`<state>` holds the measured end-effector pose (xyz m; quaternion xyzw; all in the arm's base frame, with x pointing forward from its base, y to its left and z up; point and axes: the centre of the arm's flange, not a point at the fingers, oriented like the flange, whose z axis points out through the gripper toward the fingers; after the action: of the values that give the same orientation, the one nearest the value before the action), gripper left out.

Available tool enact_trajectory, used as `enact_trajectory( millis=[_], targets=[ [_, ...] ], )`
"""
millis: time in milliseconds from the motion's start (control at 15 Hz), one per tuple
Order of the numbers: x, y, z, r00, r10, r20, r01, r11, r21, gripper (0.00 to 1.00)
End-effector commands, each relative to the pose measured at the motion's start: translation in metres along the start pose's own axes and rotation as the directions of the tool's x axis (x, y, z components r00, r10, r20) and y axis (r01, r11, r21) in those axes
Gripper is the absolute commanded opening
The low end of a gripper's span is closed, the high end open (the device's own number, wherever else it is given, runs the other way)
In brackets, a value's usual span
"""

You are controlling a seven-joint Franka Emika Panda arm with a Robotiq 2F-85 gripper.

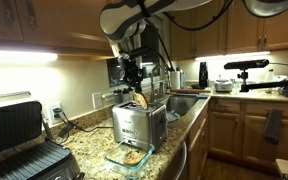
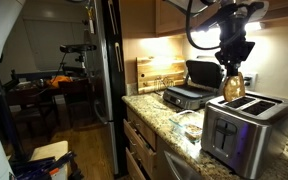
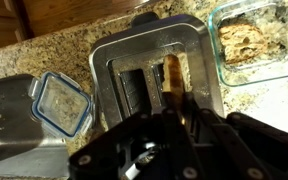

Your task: Put a slice of bread into the toaster

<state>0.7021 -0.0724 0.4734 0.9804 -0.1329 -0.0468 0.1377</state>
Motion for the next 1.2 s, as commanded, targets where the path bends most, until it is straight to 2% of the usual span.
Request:
enact_trajectory(
  millis=[0,600,667,733,1133],
  targets=[
    [0.012,0.000,-0.002,1.000,-0.017,0.008,0.017,1.000,-0.025,0.07],
    [0.018,-0.010,-0.001,0.999,-0.033,0.006,0.033,0.999,-0.039,0.08],
    [0.018,-0.011,-0.001,0.999,-0.031,0.005,0.031,0.999,-0.036,0.39],
    [0.020,-0.011,-0.001,1.000,-0.031,0.004,0.031,0.999,-0.035,0.40],
    [0.015,-0.013,-0.004,1.000,-0.030,-0.006,0.030,0.999,-0.028,0.77]
  ],
)
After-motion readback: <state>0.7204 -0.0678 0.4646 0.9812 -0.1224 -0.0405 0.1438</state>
